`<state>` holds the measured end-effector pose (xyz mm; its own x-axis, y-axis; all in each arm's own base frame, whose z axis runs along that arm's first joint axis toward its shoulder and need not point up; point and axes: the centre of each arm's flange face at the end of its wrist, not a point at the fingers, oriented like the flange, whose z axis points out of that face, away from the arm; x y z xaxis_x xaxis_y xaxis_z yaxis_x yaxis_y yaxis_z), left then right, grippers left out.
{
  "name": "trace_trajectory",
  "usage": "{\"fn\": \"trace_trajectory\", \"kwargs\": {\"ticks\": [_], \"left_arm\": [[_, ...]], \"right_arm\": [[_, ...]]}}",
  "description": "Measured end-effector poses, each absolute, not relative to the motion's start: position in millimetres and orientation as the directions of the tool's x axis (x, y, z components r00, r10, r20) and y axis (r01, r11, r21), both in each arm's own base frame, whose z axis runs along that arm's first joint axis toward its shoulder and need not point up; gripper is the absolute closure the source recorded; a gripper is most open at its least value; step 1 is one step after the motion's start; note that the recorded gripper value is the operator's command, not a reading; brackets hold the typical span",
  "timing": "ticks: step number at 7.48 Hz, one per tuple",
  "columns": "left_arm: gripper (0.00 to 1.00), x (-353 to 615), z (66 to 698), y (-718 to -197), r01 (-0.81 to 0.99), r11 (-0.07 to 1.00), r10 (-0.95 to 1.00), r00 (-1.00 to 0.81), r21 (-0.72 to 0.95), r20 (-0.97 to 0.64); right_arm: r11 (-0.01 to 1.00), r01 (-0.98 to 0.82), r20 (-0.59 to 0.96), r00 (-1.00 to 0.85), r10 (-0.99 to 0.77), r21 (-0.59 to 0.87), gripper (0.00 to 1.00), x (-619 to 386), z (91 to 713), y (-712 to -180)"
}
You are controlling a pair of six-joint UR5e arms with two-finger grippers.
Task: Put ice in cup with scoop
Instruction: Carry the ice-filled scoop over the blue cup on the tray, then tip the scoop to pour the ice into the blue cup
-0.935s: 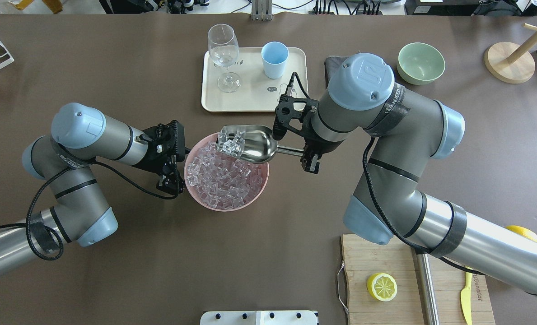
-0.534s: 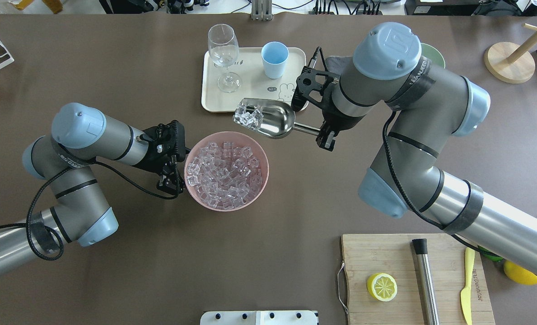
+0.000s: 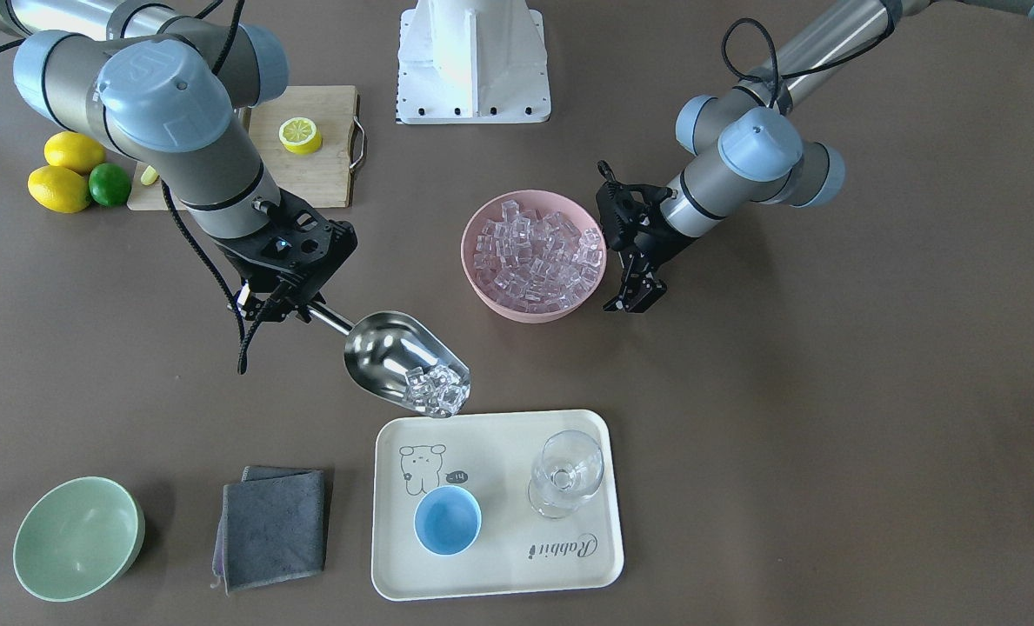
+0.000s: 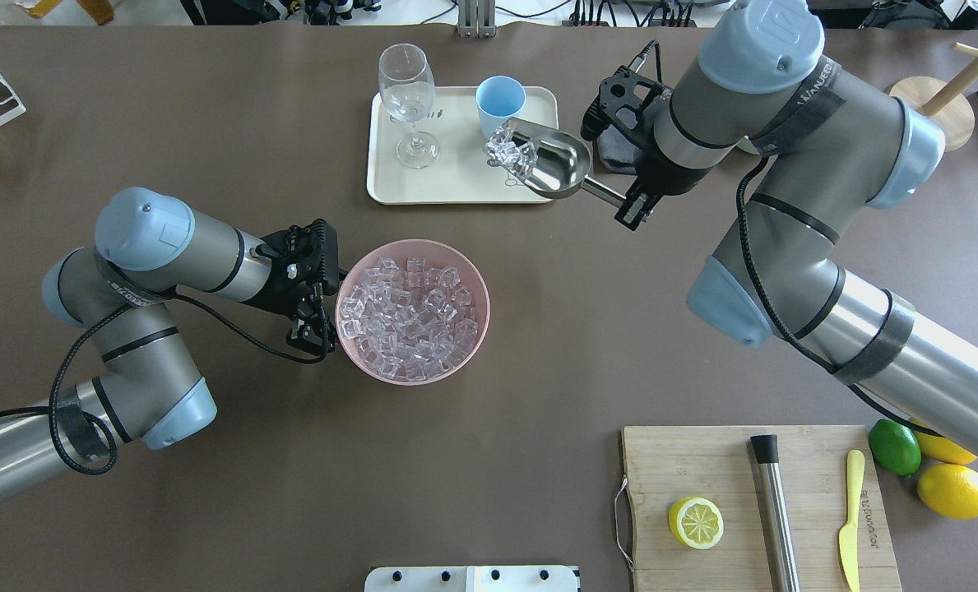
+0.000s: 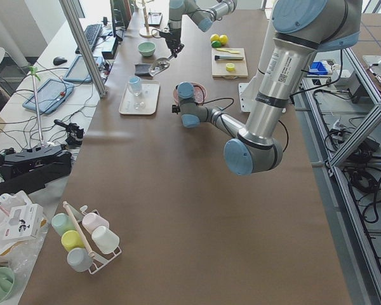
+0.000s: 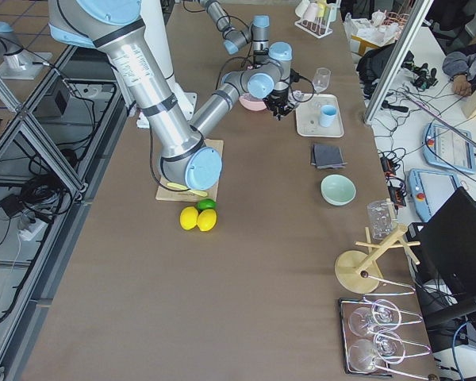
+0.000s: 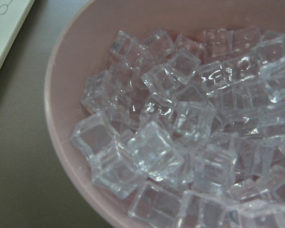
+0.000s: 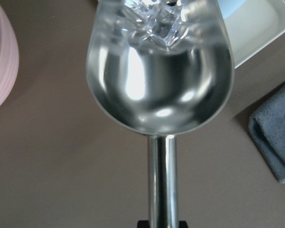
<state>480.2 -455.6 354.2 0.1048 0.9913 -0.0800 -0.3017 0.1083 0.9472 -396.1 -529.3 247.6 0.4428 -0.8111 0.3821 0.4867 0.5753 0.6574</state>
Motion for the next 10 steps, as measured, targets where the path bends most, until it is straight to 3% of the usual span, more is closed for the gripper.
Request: {"fn": "trace_trajectory", "kwargs": {"ticks": [4,10], "left_arm": [[0.01,480.4,354.4,-455.5,-0.302,0.108,0.991,0.105,0.947,-0.08],[0.01,479.9,356.1,-455.0,-0.303,0.109,0.991,0.103,0.947,-0.081]], "right_arm": [[0.722,0.411,0.479,0.551,-0.683,0.557,1.0,-385.9,263.0,-565.5],[0.721,0.507,0.46,0.556,-0.693,0.473,1.0,-411.4,230.5,-603.6]]}}
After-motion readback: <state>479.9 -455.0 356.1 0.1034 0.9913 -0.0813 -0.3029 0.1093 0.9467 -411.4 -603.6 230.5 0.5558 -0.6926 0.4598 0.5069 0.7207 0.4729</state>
